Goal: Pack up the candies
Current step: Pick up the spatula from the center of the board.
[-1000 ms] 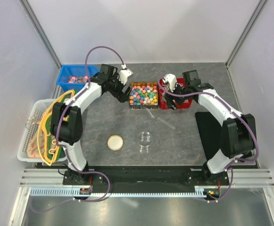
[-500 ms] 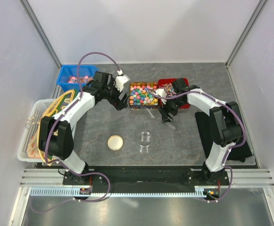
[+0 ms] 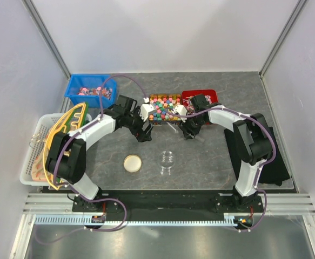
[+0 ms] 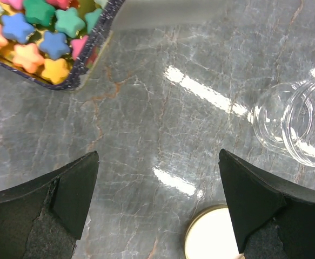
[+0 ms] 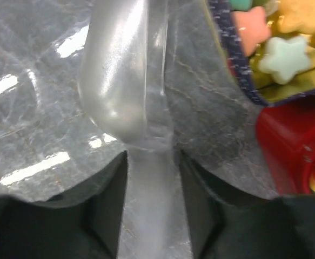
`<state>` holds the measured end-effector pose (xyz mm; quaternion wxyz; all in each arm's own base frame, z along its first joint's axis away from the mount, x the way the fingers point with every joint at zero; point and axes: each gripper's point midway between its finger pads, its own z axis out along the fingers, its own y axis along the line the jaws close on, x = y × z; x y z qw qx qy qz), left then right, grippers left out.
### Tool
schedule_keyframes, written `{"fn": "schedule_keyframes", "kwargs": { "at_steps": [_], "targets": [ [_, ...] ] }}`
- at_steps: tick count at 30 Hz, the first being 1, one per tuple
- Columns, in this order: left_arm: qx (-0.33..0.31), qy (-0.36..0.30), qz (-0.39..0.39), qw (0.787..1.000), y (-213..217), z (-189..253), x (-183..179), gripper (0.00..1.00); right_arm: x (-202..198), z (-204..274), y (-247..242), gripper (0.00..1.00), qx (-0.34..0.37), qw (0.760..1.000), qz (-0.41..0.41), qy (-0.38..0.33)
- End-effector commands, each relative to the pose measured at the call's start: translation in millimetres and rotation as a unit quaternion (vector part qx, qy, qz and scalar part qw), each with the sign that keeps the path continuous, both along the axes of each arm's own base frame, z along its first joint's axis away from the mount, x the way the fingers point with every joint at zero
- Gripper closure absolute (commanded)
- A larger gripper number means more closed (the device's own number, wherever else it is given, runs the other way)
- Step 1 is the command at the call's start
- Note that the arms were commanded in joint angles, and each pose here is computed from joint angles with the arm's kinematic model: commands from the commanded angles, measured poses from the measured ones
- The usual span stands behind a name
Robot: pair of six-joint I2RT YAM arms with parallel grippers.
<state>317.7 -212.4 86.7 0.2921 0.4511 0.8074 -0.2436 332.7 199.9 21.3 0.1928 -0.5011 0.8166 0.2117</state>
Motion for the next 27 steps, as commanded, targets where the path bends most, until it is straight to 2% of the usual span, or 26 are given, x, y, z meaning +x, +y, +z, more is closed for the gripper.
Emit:
{"fn": "schedule_keyframes", "kwargs": {
  "at_steps": [1, 2, 4, 5, 6, 7, 10, 19, 27],
  "targets": [
    [-0.033, -0.040, -0.033, 0.998, -14, 15, -2, 0.00, 12, -9, -6, 0.53, -0.018, 0.999, -0.028, -0.019],
    [-0.034, -0.035, -0.033, 0.998, -14, 12, -5, 0.00, 13, -8, -7, 0.59, -0.020, 0.999, -0.031, -0.021],
    [-0.036, -0.034, -0.037, 0.998, -17, 9, -7, 0.00, 14, -8, -8, 0.64, -0.022, 0.999, -0.034, -0.024],
    [-0.034, -0.031, -0.038, 0.998, -17, 5, -9, 0.00, 14, -7, -8, 0.72, -0.023, 0.999, -0.034, -0.024],
    [-0.032, -0.028, -0.042, 0.998, -19, 2, -11, 0.00, 14, -4, -9, 0.76, -0.024, 0.999, -0.034, -0.027],
    [-0.029, -0.024, -0.044, 0.998, -20, -2, -13, 0.00, 14, -1, -10, 0.85, -0.027, 0.999, -0.034, -0.030],
    [-0.025, -0.020, -0.052, 0.998, -24, -9, -17, 0.00, 16, 19, -13, 0.97, -0.029, 0.998, -0.032, -0.047],
    [-0.023, -0.020, -0.068, 0.997, -34, -12, -23, 0.00, 9, 111, -16, 0.98, -0.003, 0.994, -0.034, -0.107],
    [-0.050, -0.029, -0.104, 0.993, -33, 6, -48, 0.00, 9, 181, -25, 0.99, 0.028, 0.977, -0.105, -0.182]
  ]
}}
